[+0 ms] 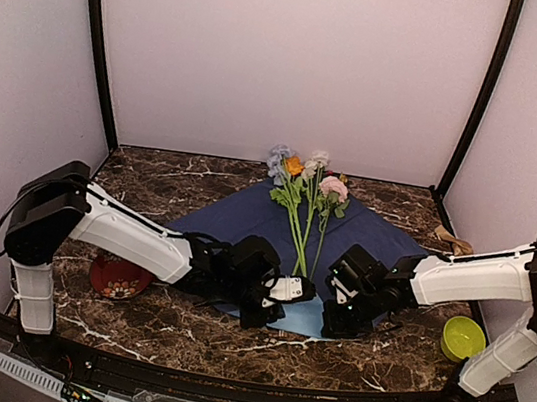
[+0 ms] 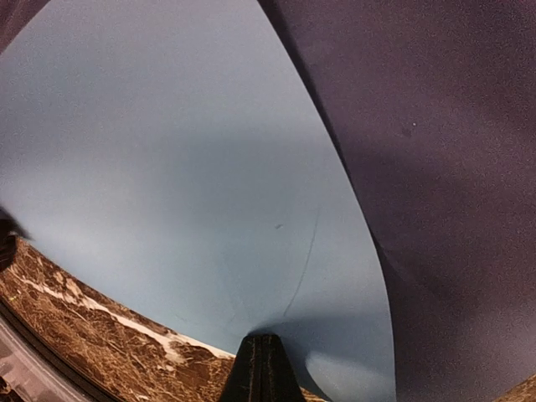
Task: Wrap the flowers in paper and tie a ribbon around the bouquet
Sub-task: Press the fold line on the 1/4-folded wrapping paper.
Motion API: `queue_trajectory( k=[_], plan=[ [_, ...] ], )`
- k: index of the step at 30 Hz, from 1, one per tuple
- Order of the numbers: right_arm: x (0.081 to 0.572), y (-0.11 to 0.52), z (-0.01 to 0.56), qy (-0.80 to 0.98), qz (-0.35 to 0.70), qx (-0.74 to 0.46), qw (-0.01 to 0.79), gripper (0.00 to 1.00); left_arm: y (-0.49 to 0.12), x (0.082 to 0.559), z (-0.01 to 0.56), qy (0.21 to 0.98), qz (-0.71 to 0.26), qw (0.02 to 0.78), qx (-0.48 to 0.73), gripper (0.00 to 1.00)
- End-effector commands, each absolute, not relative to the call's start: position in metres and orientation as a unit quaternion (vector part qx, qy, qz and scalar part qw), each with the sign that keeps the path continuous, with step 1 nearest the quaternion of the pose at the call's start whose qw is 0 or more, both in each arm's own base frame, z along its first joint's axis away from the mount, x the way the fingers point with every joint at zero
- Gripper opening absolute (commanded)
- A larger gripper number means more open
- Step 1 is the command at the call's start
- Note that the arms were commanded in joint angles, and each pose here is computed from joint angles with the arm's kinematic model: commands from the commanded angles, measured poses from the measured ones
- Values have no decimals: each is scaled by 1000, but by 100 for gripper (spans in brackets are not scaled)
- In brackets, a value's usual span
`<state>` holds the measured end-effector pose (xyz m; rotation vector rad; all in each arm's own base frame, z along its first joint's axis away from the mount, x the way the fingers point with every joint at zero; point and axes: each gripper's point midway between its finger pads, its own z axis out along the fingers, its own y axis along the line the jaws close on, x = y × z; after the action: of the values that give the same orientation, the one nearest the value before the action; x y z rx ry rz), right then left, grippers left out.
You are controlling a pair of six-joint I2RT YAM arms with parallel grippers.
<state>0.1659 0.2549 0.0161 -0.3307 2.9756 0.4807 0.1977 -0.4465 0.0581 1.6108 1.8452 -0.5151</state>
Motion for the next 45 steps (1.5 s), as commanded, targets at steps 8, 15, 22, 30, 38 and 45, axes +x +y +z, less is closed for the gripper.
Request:
queue_trajectory(
  k=[8,15,22,30,38,45],
  plan=[
    [148,228,-8,989,104,-104,12,0,-411,175,3,723,-175,236,625,0],
    [147,225,-8,989,98,-112,10,0,-366,157,-15,765,-157,188,595,0],
    [148,225,-5,989,99,-111,17,0,-323,164,-26,826,-133,151,526,0],
    [147,223,-5,988,97,-115,18,0,-287,157,-29,879,-149,126,436,0],
    [147,221,-4,988,94,-120,17,0,-272,158,-3,898,-163,147,381,0],
    [149,224,-1,988,97,-121,19,0,-279,204,65,914,-255,215,232,38]
  ],
)
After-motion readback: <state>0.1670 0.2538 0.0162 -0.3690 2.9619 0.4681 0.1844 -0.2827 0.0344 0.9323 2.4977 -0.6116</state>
